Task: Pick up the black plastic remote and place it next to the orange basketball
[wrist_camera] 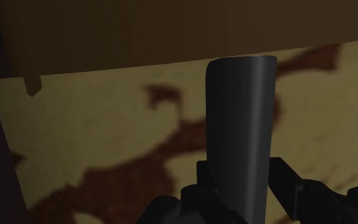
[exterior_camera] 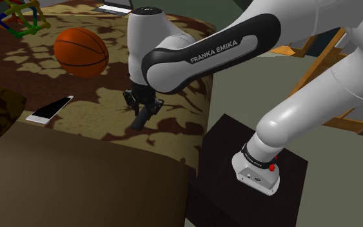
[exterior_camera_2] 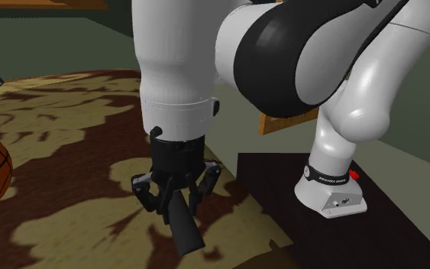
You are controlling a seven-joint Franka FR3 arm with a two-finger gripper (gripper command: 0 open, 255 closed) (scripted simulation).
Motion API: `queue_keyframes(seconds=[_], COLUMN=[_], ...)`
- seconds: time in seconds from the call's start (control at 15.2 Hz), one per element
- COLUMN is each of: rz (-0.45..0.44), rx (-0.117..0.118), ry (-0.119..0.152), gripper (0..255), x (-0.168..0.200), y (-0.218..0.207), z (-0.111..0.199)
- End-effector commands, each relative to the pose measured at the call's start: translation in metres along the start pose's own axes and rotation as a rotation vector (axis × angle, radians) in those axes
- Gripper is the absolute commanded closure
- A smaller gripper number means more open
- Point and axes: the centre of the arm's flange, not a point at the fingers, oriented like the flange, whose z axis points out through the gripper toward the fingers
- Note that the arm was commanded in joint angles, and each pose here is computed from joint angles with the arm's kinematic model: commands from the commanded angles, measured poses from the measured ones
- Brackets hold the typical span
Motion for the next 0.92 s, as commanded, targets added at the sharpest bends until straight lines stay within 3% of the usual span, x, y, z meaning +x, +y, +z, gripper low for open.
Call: queue_keyframes(seconds=[0.0, 0.86], rz=[0.0, 0.0], rx=[0.0, 0.0], ry=[0.0, 0.0], gripper=[255, 255], x=[0.0, -0.001], y=[-0.001, -0.007], z=[-0.011, -0.079])
